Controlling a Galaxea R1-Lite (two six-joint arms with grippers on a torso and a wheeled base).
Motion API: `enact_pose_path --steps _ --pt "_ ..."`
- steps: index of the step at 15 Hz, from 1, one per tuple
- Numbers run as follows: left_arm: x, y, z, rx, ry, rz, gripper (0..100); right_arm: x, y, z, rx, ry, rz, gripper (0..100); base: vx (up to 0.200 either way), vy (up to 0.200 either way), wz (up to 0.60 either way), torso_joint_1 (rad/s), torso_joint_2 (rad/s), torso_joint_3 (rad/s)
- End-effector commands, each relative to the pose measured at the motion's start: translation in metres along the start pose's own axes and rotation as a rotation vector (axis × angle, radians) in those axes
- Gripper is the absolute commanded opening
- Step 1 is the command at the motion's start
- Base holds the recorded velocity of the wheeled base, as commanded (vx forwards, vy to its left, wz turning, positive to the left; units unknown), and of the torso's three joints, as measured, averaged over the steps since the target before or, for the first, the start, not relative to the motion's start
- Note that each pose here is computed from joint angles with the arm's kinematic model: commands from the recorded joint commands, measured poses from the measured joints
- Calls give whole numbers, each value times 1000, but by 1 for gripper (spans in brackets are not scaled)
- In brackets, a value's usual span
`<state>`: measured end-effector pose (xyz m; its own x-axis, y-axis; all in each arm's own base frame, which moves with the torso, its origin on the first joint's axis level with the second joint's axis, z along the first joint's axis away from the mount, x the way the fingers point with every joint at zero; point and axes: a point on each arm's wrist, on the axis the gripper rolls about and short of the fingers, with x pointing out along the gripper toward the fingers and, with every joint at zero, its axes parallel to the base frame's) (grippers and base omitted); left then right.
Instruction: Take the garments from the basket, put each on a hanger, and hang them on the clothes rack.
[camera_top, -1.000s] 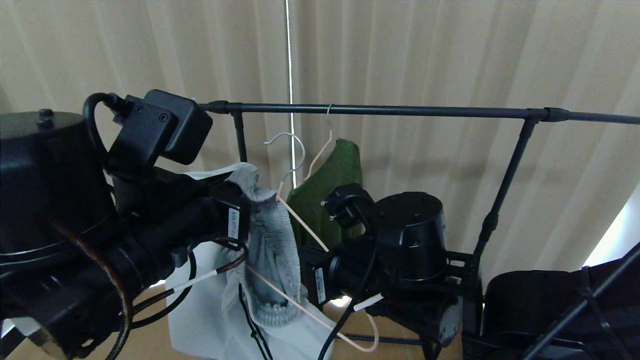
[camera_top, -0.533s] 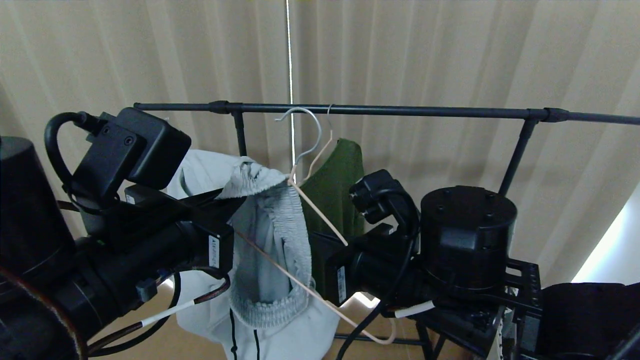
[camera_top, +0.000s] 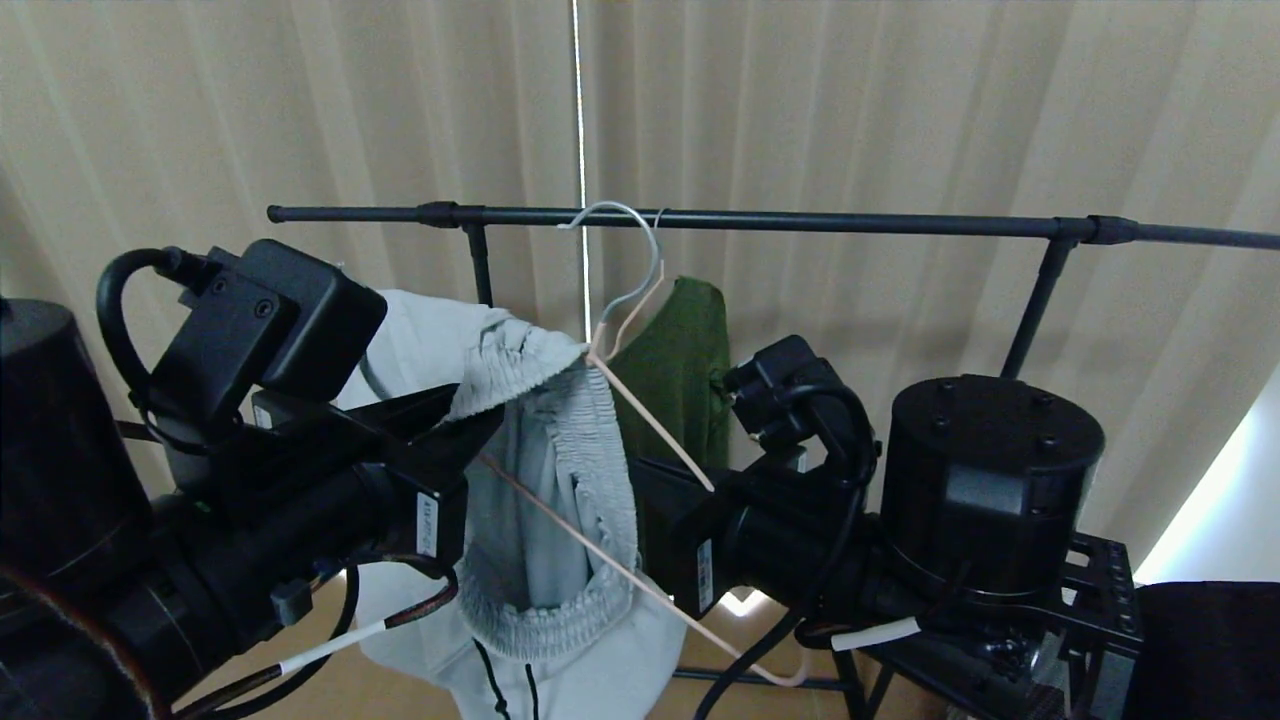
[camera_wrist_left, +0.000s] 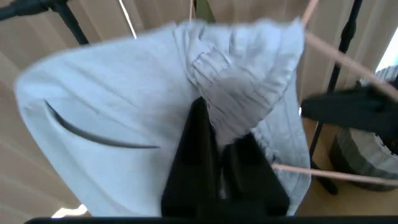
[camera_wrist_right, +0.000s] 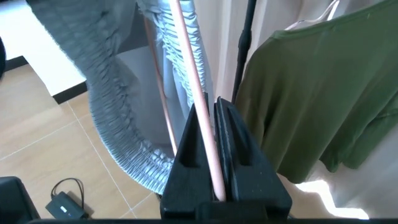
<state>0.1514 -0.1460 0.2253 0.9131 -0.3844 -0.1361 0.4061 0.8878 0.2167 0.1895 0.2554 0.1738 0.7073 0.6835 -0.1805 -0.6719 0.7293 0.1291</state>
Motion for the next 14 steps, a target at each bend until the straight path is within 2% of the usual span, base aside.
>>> enact_pose_path --steps 1,3,5,6,8,10,12,14 --pt "-5 1 -4 -1 4 -2 100 -8 -1 3 0 -8 2 0 0 0 0 0 0 0" --pt "-16 4 -11 -1 -2 -42 100 -21 -3 4 -1 -10 4 0 0 0 0 0 0 0" --pt "-38 8 -25 1 -30 -203 100 -32 -6 5 -6 -14 1 0 0 0 0 0 0 0" --pt "-45 10 -28 0 -39 -222 100 -38 -10 4 -8 -12 -8 0 0 0 0 0 0 0" --pt "-51 14 -29 -1 -55 -216 100 -54 -18 1 -12 4 -31 0 0 0 0 0 0 0" --pt "-59 16 -32 42 -72 -217 100 -79 -29 5 -9 45 -66 0 0 0 0 0 0 0" --pt "-59 16 -34 95 -70 -221 100 -90 -39 10 -1 48 -106 0 0 0 0 0 0 0" --pt "-57 15 -33 121 -73 -220 100 -98 -49 12 7 51 -147 0 0 0 0 0 0 0"
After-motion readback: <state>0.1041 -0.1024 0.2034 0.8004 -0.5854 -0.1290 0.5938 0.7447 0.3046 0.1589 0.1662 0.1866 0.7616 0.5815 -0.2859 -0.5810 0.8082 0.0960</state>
